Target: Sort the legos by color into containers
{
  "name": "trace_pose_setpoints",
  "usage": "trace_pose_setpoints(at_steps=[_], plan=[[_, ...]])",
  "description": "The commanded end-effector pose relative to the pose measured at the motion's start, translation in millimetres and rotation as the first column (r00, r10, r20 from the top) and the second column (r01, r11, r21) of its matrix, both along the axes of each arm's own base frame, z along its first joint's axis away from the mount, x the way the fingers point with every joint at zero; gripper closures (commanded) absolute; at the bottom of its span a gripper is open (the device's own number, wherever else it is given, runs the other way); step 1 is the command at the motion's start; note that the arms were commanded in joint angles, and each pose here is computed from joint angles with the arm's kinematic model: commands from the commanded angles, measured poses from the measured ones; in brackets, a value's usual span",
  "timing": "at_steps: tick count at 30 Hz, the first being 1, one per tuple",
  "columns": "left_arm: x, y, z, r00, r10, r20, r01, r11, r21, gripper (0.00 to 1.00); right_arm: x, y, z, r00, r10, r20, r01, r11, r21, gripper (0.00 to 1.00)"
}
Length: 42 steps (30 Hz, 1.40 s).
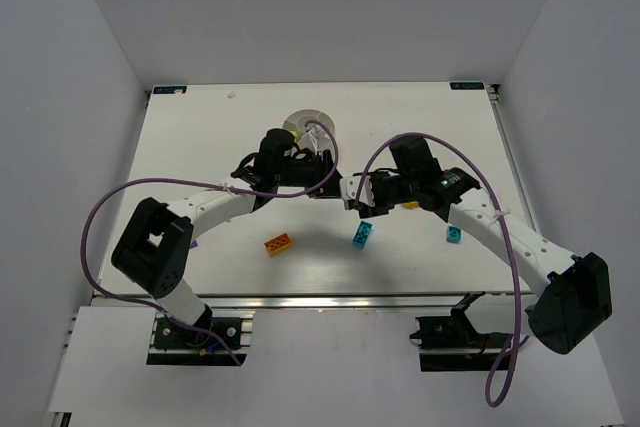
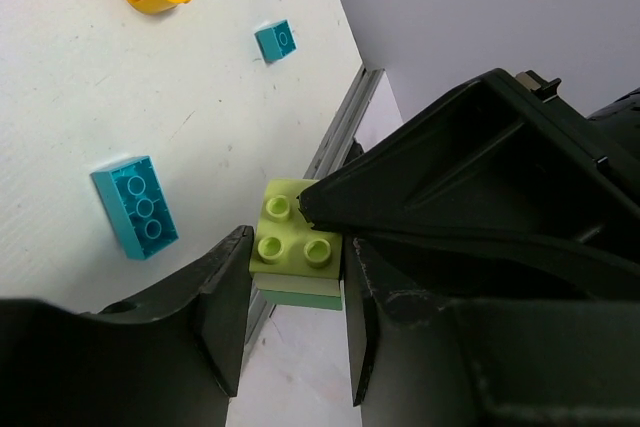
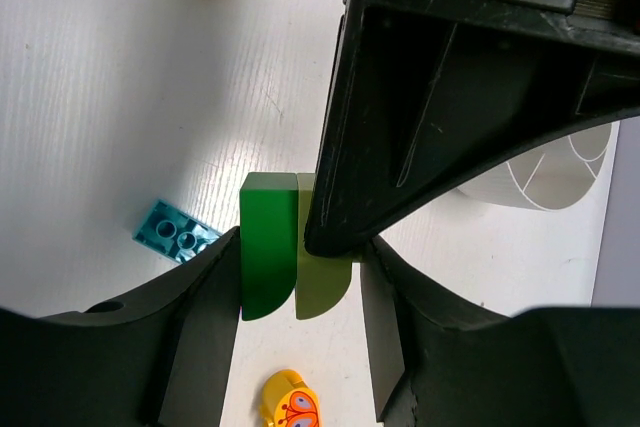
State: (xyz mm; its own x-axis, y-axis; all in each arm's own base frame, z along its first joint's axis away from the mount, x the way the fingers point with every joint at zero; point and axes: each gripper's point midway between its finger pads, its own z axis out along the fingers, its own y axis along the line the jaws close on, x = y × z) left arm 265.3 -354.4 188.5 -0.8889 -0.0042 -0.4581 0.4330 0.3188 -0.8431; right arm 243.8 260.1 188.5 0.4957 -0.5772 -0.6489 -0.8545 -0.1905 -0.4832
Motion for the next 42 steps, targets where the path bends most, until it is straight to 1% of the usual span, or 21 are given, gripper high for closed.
trace_pose_setpoints(at_steps=[1,2,5,7,10,13,20,21,22,24,28,30,31,32,35,36,38,39,40,41,42], plan=[[4,-4,17,0.999,-0.014,0.05,0.016,0.999,-0.035,0.69,-3,6,18,1.0,0.02,0.025,-0.021,0.999,0.045,0.62],[3,-5,18,0.998,-0.018,0.052,0.02,0.999,-0.038,0.76,-4,7,19,1.0,0.02,0.024,-0.021,0.999,0.049,0.59],[1,-5,20,0.998,-0.034,0.05,0.036,0.998,-0.049,0.88,-3,7,19,1.0,0.012,0.02,-0.013,0.999,0.052,0.51],[0,-6,21,0.998,-0.041,0.052,0.044,0.998,-0.052,0.93,-1,7,19,1.0,0.002,0.019,-0.003,0.998,0.058,0.48],[-3,-6,22,0.997,-0.053,0.049,0.056,0.997,-0.058,1.0,3,7,20,0.999,-0.025,0.021,0.024,0.998,0.063,0.37],[-5,-4,22,0.997,-0.056,0.056,0.059,0.997,-0.059,1.0,10,6,20,0.997,-0.076,0.02,0.074,0.994,0.076,0.11],[13,15,20,0.991,0.032,0.133,-0.036,0.999,0.026,1.0,26,-7,24,0.969,-0.246,-0.021,0.247,0.962,0.112,0.11],[24,18,26,0.978,0.059,0.202,-0.071,0.996,0.05,1.0,27,-10,23,0.961,-0.271,-0.044,0.275,0.955,0.116,0.11],[23,22,20,0.98,0.061,0.191,-0.08,0.992,0.093,1.0,25,-11,23,0.951,-0.296,-0.093,0.306,0.943,0.127,0.11],[33,28,26,0.96,0.09,0.264,-0.126,0.984,0.124,1.0,23,-15,20,0.932,-0.32,-0.171,0.344,0.929,0.135,0.11],[44,47,33,0.91,0.149,0.387,-0.231,0.957,0.174,1.0,-3,-7,30,0.882,-0.223,-0.416,0.326,0.925,0.196,0.11],[42,55,37,0.883,0.145,0.447,-0.246,0.953,0.177,1.0,-8,-4,30,0.811,-0.192,-0.552,0.355,0.912,0.204,0.11],[41,55,41,0.87,0.144,0.472,-0.246,0.956,0.162,1.0,-16,-2,36,0.769,-0.117,-0.629,0.331,0.914,0.235,0.11],[39,55,42,0.863,0.132,0.488,-0.235,0.96,0.155,1.0,-23,2,38,0.686,-0.087,-0.722,0.353,0.908,0.226,0.11],[27,56,45,0.83,0.093,0.55,-0.198,0.971,0.134,1.0,-29,10,50,0.523,0.098,-0.847,0.32,0.898,0.302,0.11],[24,54,50,0.807,0.087,0.584,-0.189,0.975,0.114,1.0,-32,12,58,0.416,0.119,-0.902,0.356,0.891,0.282,0.11],[16,57,57,0.778,0.099,0.62,-0.183,0.981,0.072,1.0,-32,15,63,0.43,0.193,-0.882,0.312,0.885,0.346,0.11],[13,57,58,0.777,0.103,0.621,-0.177,0.982,0.059,1.0,-33,15,65,0.371,0.196,-0.908,0.329,0.886,0.326,0.11],[11,56,63,0.767,0.109,0.632,-0.166,0.986,0.031,1.0,-37,15,65,0.347,0.211,-0.914,0.316,0.891,0.326,0.11],[7,58,63,0.768,0.105,0.631,-0.148,0.989,0.015,1.0,-34,16,75,0.424,0.26,-0.868,0.275,0.876,0.397,0.11],[5,57,64,0.775,0.111,0.622,-0.143,0.99,0.002,1.0,-35,17,78,0.43,0.276,-0.86,0.266,0.871,0.413,0.11]])
